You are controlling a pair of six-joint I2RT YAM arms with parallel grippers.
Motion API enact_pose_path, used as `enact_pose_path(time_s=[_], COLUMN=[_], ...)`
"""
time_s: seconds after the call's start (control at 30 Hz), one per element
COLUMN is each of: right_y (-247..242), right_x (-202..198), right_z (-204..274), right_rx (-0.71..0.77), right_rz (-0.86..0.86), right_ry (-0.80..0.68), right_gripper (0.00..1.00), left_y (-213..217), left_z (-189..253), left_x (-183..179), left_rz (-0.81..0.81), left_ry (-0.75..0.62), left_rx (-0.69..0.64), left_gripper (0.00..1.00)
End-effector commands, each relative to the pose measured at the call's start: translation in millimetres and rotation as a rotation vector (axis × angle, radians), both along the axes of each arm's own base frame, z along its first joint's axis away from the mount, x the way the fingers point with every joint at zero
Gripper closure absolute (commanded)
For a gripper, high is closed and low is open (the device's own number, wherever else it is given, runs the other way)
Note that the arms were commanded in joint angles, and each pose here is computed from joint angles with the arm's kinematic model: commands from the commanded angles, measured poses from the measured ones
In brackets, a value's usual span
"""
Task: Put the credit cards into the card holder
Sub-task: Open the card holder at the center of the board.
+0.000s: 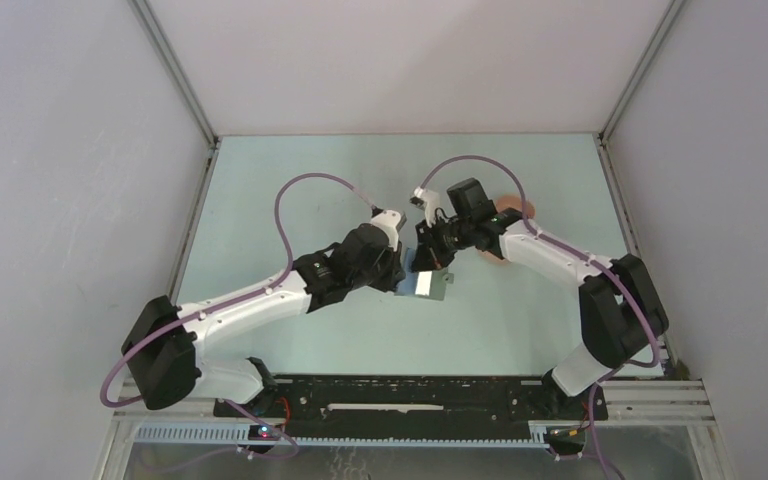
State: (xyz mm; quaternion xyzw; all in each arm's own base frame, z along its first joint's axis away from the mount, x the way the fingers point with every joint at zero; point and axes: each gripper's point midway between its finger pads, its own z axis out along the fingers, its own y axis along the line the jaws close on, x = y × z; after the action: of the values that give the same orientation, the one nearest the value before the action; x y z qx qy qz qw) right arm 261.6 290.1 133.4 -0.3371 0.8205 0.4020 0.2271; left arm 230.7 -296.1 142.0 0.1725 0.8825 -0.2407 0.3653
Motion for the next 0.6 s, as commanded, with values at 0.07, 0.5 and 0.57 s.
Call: enact_pose_path(time_s=[0.07, 0.5, 0.57], right_y=[-13.6, -23.0, -20.4], right_x=[25.5, 17.5, 15.4], right_z=[-30.7, -88.2, -93.3], right_rx=[-0.137, -0.240, -0.242], right_rz=[-0.132, -0.088, -0.076], right_ry=[-0.013, 0.196, 0.218], right_gripper=[0.92, 0.90, 0.90], left_y=[-5.1, 7.3, 9.3], left_z=[25.2, -26.4, -36.3], left_x=[8.4, 7.5, 7.8], left_rz=[0.044, 0.068, 0.081], left_ry=[-0.066, 0.067, 0.098], left_rx=[-0.090, -0.300, -0.331], left_gripper=[1.00, 1.00, 1.00])
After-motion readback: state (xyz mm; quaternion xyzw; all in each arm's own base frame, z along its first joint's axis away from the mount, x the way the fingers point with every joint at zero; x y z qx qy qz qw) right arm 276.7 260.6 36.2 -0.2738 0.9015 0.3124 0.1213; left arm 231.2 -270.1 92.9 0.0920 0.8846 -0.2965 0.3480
